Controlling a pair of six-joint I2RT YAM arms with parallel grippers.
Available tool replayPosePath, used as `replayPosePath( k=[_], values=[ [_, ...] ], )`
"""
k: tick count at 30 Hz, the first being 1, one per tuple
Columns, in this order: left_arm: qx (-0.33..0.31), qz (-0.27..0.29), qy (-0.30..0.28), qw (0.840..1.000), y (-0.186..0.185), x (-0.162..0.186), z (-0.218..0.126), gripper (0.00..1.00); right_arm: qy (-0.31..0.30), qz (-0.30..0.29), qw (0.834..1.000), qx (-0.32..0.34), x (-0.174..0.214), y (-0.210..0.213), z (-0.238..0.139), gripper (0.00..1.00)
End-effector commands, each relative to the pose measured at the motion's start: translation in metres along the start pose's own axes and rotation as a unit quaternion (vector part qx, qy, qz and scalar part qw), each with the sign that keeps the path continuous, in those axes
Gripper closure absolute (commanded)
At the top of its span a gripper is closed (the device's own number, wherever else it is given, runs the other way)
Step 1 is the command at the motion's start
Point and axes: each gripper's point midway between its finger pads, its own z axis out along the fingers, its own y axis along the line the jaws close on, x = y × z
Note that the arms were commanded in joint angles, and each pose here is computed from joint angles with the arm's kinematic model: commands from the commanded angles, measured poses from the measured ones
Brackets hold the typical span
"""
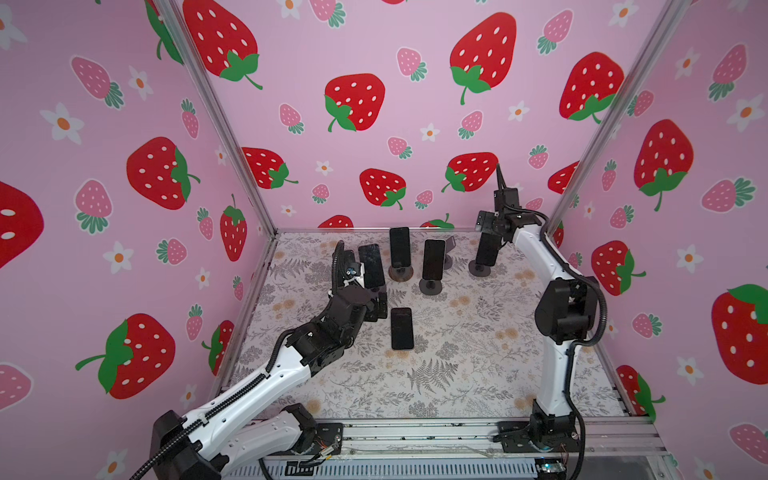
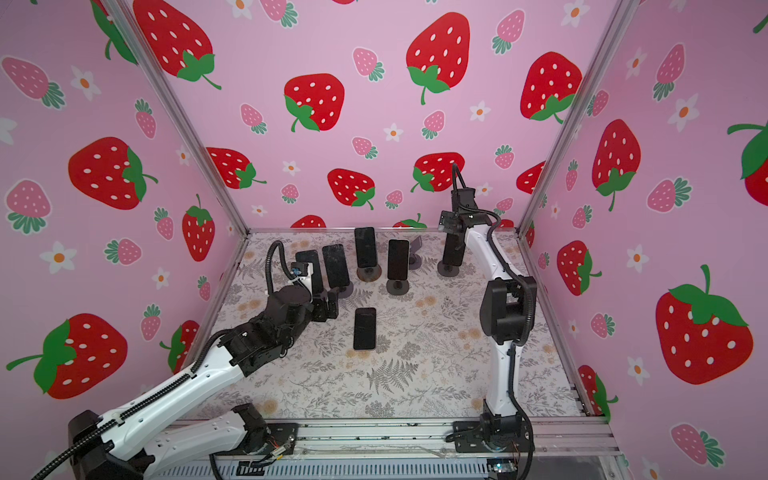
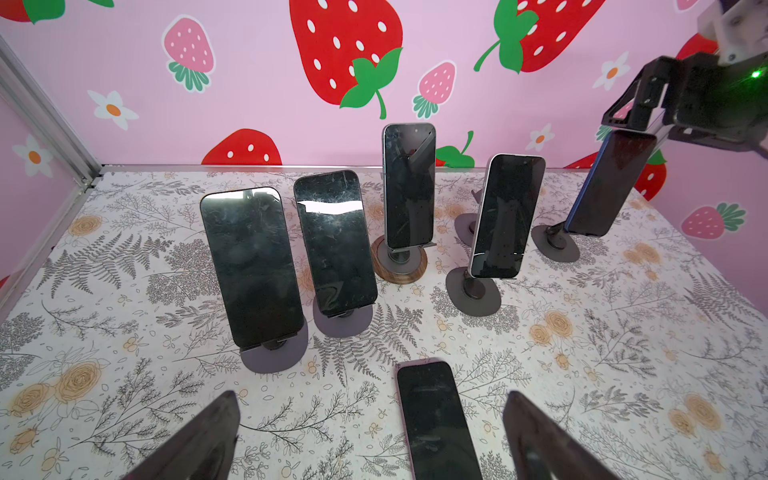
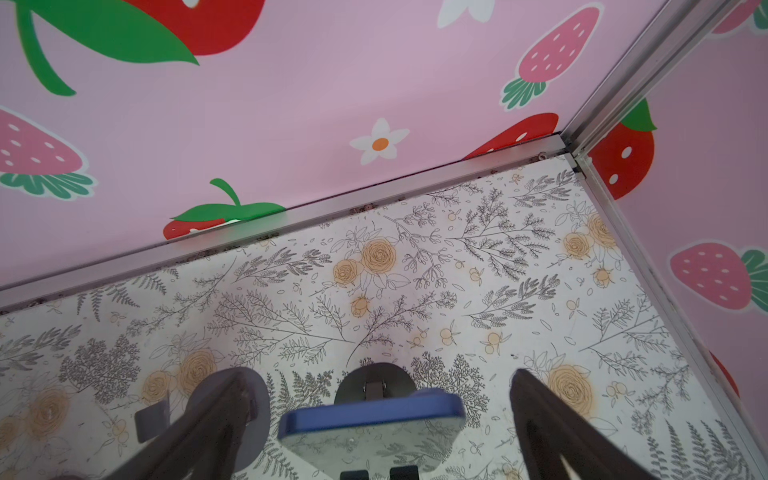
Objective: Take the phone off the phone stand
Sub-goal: 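Close the right gripper on the blue-cased phone's top edge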
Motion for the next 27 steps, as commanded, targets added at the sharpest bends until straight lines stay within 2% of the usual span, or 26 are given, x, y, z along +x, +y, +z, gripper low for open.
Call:
replayPosePath(
  k=[1,16,27],
  values=[
    [0.0,-0.019,-0.009,1.0,0.001,-0.008,-0.003,0.01,0.023,0.001,1.0,0.014,0.012,-0.007,0.008,0.03],
    [-0.004,-0.028,-0.011,1.0,0.006,-0.004,-0.007,0.0,0.059,-0.002,0.998,0.0,0.037,0.001,0.034,0.13],
    [0.003,-0.036,-0.01,0.999,0.002,-0.003,-0.004,0.0,0.06,-0.007,0.998,-0.002,0.044,-0.002,0.028,0.21]
  ],
)
